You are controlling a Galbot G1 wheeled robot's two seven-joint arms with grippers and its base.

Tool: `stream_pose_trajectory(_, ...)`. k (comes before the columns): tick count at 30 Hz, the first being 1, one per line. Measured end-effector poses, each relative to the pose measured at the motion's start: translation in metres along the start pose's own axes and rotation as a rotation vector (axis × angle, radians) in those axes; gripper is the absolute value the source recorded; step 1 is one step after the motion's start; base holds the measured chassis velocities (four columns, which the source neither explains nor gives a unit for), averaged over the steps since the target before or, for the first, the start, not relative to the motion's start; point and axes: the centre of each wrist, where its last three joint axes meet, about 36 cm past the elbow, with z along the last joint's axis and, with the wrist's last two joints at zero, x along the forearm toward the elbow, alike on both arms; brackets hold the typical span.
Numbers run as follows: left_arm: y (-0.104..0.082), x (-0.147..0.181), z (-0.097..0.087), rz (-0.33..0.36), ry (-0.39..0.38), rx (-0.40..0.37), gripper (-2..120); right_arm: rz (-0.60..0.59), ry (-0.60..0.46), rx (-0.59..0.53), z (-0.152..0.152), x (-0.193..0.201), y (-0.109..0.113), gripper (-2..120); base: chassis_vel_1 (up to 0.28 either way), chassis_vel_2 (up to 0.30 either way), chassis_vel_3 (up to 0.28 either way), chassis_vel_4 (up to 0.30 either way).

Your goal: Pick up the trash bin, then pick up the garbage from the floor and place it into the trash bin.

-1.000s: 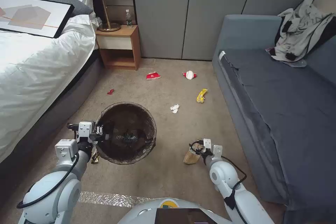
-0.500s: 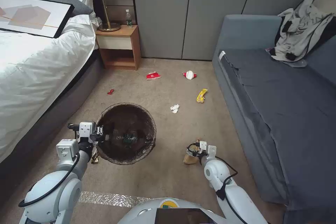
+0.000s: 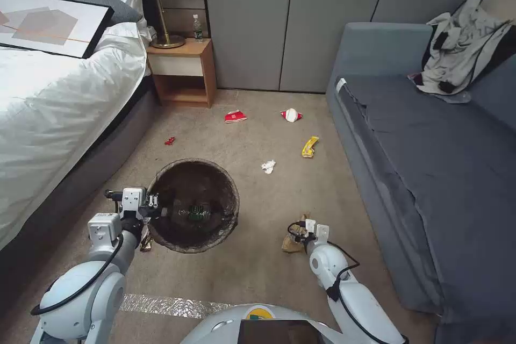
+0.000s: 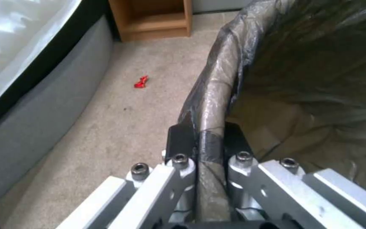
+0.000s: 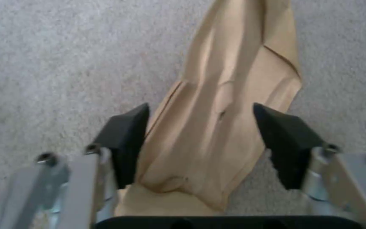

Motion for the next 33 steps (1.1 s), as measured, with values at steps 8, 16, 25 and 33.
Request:
stream_pose_trajectory(8,0.0,-0.001,0.001,0.001,0.0,0.0,3,0.007,0.008,-0.008,0.002,-0.007,0.001,28,0.0,0.0,0.0,0.0)
stream_pose_trajectory(16,0.0,-0.002,0.001,0.002,-0.002,0.0,3,0.014,0.01,-0.013,0.003,-0.01,0.0,0,0.0,0.0,0.0,0.0)
stream_pose_trajectory(25,0.0,-0.002,0.001,0.004,-0.003,0.001,3,0.029,-0.01,-0.015,0.005,-0.013,-0.004,0,0.0,0.0,0.0,0.0)
stream_pose_trajectory(33,0.0,0.0,-0.001,0.005,-0.006,0.001,3,0.005,-0.179,0.05,-0.026,0.014,-0.018,0,0.0,0.0,0.0,0.0)
